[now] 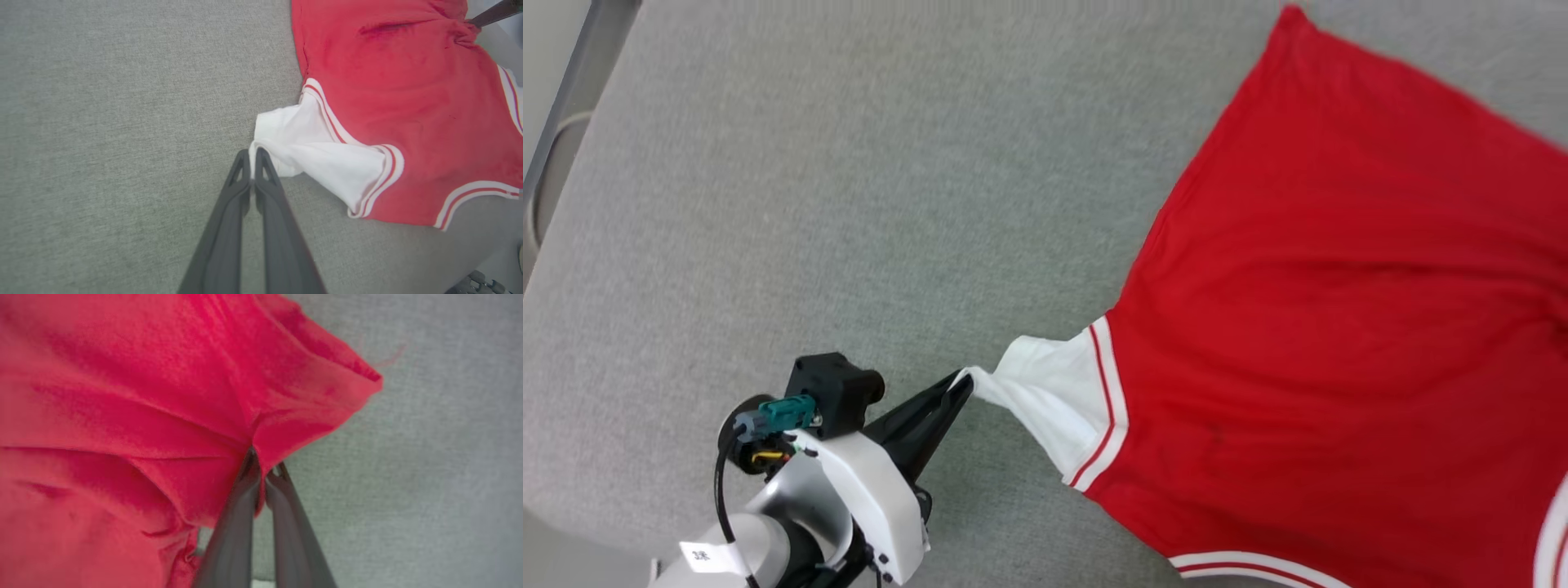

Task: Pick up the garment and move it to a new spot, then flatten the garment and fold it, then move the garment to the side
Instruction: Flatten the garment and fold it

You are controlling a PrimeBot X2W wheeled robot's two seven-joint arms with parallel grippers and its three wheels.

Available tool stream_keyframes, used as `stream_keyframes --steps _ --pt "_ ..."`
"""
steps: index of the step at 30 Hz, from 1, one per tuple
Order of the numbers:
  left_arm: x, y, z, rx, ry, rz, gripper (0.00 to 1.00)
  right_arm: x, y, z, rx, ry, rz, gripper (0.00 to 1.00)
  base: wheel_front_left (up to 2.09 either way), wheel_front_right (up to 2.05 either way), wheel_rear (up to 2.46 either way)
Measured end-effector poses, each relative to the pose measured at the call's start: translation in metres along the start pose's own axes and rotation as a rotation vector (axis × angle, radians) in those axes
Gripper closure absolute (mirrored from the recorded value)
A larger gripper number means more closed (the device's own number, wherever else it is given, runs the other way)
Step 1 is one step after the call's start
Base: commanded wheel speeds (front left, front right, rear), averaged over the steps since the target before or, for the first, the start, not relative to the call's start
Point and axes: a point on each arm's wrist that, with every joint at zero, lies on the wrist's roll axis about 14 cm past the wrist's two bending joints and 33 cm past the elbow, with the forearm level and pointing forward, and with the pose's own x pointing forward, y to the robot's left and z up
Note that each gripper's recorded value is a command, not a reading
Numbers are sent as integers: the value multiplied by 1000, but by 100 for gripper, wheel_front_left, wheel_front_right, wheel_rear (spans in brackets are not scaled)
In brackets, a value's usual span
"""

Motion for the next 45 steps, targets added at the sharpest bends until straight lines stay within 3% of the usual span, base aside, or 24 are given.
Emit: stream_keyframes --steps 4,15,21,27,33,34,35,40,45 --pt "-7 -10 1 -32 -33 -11 100 -17 -9 -39 4 -10 3 100 0 0 0" --pt "-15 -43 12 -76 -147 -56 100 -62 -41 -141 151 -74 19 100 0 0 0" --pt "-20 -47 16 -130 -216 -34 100 -72 -35 -188 199 -89 46 100 0 0 0" --pt "-24 -48 17 -166 -258 -15 100 -74 -30 -229 253 -69 59 100 0 0 0" --pt "-22 -52 15 -170 -256 -26 100 -73 -30 -242 279 -69 61 100 0 0 0" --pt "-21 -52 14 -169 -254 -28 100 -73 -30 -242 282 -69 62 63 0 0 0" --pt "-21 -52 14 -168 -252 -29 100 -73 -30 -241 279 -74 62 0 0 0 0" --pt "-18 -51 15 -161 -248 -30 100 -77 -34 -226 242 -103 62 0 0 0 0" --pt "-15 -50 18 -152 -250 -39 100 -94 -38 -179 137 -195 53 0 0 0 0"
